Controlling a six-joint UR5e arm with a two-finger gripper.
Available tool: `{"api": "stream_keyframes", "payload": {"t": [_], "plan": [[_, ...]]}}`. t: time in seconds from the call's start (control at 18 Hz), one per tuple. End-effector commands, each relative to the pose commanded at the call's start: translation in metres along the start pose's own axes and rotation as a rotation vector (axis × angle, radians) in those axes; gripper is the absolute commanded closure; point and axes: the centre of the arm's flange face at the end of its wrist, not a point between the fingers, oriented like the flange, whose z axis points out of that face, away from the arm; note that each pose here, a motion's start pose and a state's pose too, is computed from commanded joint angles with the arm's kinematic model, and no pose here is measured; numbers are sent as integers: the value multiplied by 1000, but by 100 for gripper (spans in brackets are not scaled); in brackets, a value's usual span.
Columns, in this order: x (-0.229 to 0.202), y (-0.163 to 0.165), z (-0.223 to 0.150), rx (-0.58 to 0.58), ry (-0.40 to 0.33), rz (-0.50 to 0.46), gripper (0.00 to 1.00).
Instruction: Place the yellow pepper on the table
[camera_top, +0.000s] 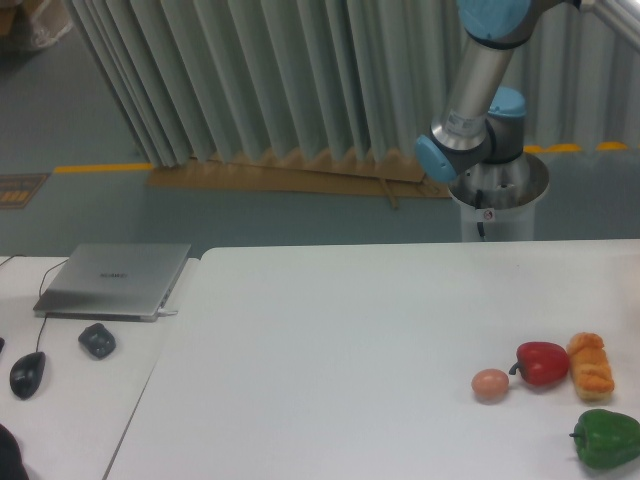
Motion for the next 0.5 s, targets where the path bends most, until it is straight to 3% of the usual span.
{"api": "stream_keyframes", "payload": {"t": [0.5], "plan": [[4,-4,-29,55,36,-51,46]]}}
